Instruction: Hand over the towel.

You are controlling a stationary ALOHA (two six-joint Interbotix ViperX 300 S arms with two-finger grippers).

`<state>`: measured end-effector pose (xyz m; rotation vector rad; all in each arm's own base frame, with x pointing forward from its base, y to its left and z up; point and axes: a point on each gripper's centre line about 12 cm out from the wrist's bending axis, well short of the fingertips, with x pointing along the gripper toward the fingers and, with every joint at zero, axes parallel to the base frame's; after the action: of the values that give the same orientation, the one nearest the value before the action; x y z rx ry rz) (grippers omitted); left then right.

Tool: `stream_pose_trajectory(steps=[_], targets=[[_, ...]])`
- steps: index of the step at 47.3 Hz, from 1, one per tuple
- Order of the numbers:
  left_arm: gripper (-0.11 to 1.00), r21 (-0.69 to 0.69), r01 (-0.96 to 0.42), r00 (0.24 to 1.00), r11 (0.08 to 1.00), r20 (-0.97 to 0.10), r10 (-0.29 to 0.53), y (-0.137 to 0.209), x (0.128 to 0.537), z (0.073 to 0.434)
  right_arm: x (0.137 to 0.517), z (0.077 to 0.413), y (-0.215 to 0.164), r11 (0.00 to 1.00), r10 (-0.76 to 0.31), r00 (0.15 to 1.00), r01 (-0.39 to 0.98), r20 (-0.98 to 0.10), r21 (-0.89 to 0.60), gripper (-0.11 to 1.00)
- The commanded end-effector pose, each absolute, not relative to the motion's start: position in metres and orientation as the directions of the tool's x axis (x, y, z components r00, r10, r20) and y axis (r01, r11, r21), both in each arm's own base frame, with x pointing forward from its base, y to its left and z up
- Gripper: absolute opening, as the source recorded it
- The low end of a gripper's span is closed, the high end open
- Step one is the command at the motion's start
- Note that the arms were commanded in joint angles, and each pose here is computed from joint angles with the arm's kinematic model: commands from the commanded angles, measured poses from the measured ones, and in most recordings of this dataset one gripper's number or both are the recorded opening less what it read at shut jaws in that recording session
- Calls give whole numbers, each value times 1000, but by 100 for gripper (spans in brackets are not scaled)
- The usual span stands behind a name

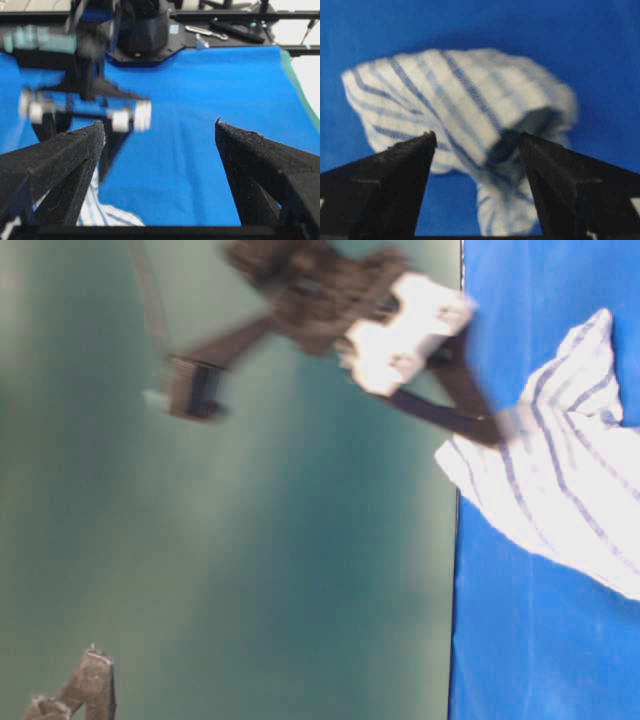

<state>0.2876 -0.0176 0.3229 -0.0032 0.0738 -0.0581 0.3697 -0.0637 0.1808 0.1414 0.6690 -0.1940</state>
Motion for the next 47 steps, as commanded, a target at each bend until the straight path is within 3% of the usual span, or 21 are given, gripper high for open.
stream_pose_trajectory(steps=[1,13,27,47], targets=[[88,-5,53,997,999,-48,-53,-16,288,330,360,224,-62,975,-144,834,213,-532,70,71],[88,-7,42,998,999,-49,-42,-13,289,329,315,294,-52,980,-156,940,186,-303,73,71],[88,-5,32,998,999,-54,-32,-10,288,327,259,317,-40,987,-148,988,151,-43,59,70],[88,-5,25,998,1000,-64,-25,-8,286,322,253,307,-39,986,-148,989,149,-23,72,70]])
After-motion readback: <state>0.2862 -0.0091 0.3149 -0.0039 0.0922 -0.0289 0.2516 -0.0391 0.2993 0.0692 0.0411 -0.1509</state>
